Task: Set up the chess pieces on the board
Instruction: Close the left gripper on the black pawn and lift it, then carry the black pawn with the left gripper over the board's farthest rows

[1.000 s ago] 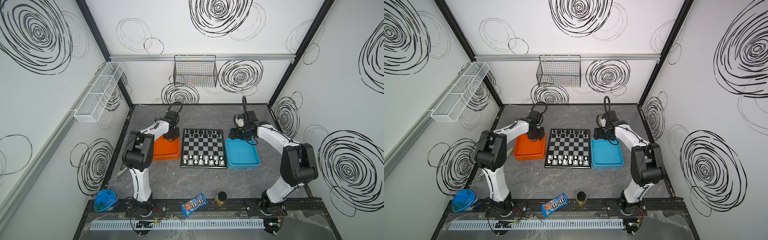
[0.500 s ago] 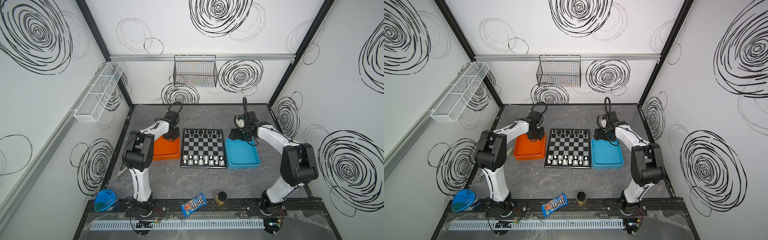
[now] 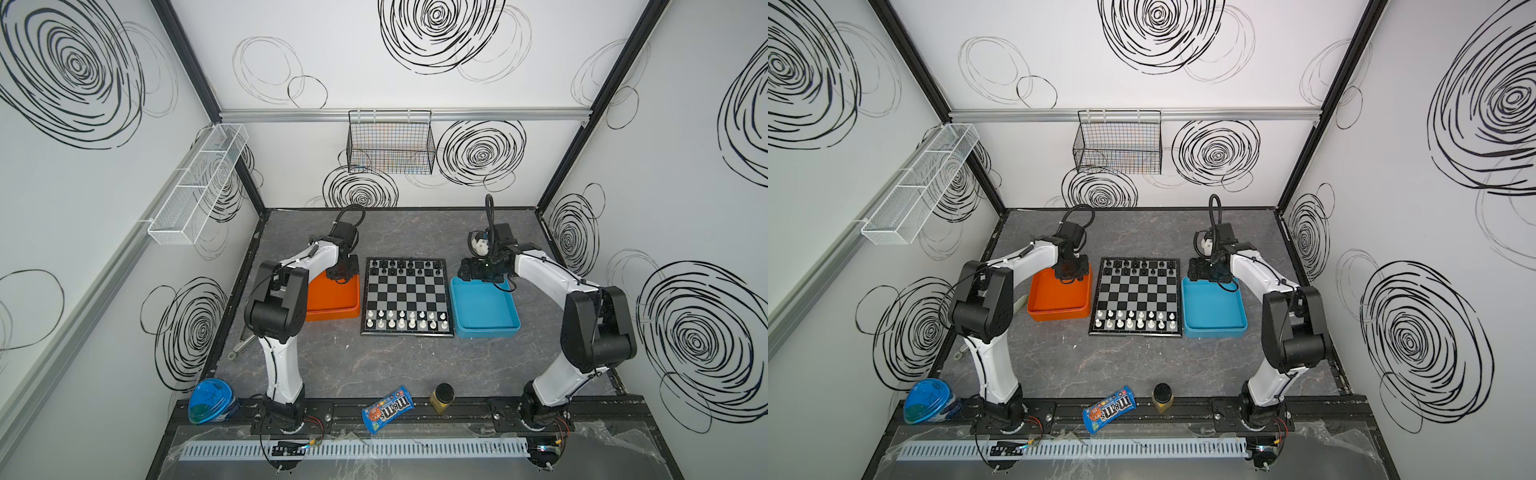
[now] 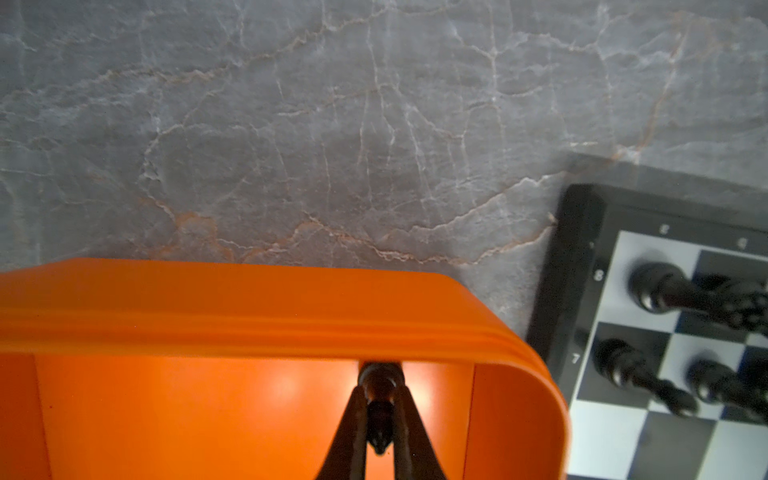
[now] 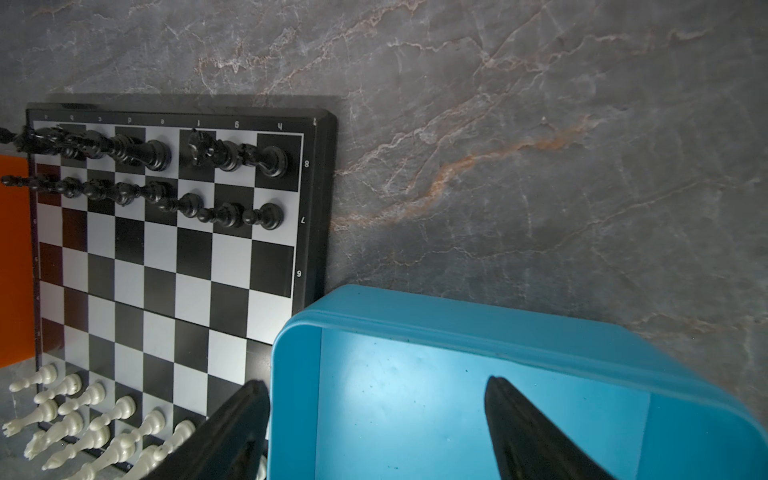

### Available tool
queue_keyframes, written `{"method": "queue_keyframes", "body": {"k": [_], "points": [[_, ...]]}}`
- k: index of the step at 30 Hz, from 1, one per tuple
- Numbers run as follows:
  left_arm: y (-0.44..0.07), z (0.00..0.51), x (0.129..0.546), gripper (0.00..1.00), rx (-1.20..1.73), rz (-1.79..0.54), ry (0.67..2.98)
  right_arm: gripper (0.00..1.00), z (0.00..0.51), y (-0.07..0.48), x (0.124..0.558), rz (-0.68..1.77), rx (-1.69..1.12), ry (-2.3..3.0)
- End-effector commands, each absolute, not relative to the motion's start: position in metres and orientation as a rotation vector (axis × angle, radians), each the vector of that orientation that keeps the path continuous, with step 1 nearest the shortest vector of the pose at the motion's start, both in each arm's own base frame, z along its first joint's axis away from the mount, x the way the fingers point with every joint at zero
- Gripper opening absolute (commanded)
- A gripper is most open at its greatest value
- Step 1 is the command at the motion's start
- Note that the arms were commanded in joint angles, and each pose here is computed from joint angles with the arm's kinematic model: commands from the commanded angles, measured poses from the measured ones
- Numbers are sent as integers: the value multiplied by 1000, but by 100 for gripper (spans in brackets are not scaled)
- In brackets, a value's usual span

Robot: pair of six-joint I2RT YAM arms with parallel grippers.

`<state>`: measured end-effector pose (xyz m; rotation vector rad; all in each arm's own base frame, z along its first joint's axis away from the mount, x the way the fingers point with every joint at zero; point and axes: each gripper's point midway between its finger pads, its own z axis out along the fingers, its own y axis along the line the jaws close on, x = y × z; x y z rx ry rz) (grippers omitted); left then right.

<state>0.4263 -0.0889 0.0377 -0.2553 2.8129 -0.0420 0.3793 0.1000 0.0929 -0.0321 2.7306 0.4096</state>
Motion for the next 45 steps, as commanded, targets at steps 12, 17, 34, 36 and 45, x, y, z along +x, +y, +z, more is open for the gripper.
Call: {"method": "queue_keyframes", "body": {"k": [12, 17, 34, 36, 45], "points": [[-80, 75, 413, 12, -200, 28, 2805, 86, 101, 99, 381, 421, -51, 2697], [-83, 111, 412, 14, -141, 101, 2761, 85, 103, 100, 384, 425, -62, 2691], [-243, 153, 438, 15, 230, -73, 2685, 86, 116, 88, 381, 424, -32, 2653], [-262, 150, 442, 15, 261, -89, 2685, 86, 117, 84, 380, 423, -23, 2648], [-305, 131, 453, 16, 295, -158, 2683, 86, 124, 73, 377, 415, 1, 2634]]}}
